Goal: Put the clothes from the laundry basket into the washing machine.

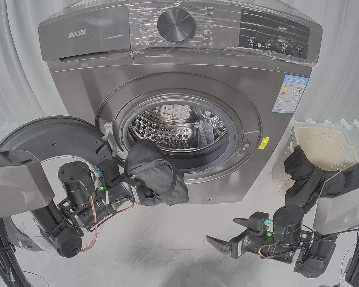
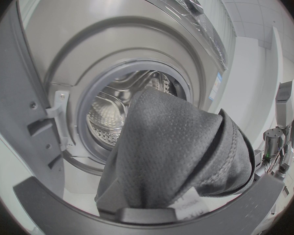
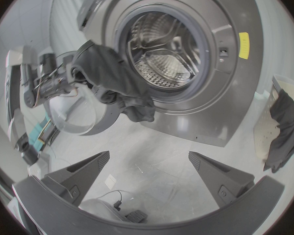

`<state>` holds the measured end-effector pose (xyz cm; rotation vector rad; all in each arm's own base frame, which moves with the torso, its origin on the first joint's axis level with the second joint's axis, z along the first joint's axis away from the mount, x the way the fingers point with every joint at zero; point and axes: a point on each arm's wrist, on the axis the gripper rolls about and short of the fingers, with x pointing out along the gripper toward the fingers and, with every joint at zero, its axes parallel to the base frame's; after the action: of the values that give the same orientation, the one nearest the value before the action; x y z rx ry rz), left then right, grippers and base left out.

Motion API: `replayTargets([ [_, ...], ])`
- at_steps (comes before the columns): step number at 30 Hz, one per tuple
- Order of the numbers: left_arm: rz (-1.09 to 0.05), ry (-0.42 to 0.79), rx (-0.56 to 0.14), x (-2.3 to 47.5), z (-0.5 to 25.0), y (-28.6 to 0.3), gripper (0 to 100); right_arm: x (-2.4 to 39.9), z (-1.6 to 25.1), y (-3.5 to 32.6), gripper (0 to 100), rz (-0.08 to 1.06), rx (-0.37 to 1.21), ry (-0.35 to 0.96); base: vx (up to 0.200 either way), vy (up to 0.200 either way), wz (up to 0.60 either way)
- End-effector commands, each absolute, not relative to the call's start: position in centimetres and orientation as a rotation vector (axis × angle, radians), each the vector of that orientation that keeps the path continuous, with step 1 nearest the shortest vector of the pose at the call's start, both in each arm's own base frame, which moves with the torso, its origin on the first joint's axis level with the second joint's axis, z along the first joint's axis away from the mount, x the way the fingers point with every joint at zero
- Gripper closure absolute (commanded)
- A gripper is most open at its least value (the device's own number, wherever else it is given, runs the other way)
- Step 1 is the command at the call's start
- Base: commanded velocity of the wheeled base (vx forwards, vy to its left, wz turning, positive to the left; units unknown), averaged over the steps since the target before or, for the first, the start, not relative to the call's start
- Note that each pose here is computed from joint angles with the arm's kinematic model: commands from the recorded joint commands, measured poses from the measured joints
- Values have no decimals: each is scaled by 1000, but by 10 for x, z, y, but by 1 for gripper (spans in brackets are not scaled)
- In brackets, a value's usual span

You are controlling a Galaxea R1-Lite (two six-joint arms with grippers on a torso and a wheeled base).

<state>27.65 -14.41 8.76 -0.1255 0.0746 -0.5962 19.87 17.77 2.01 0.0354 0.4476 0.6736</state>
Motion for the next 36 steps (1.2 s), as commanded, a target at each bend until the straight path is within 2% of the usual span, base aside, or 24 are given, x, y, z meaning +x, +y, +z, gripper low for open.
replayTargets([
  [1, -543, 53, -132, 271, 96, -138, 100, 212, 20, 168, 0, 596, 103, 447, 0, 0, 0],
  [8, -544, 80, -123, 265, 91, -138, 100, 230, 24, 152, 0, 393, 141, 396, 0, 0, 0],
  [11, -548, 86, -122, 265, 90, -138, 100, 231, 24, 151, 0, 356, 135, 388, 0, 0, 0],
  [14, -550, 100, -114, 264, 86, -139, 100, 232, 25, 152, 0, 354, 140, 380, 200, 0, 0],
  [20, -551, 111, -106, 265, 82, -142, 100, 232, 25, 155, 0, 362, 141, 377, 0, 0, 0],
  [29, -569, 124, -102, 265, 77, -147, 100, 230, 27, 156, 0, 372, 144, 372, 200, 0, 0],
  [36, -604, 128, -80, 261, 73, -161, 100, 229, 28, 158, 0, 379, 144, 369, 0, 0, 0],
])
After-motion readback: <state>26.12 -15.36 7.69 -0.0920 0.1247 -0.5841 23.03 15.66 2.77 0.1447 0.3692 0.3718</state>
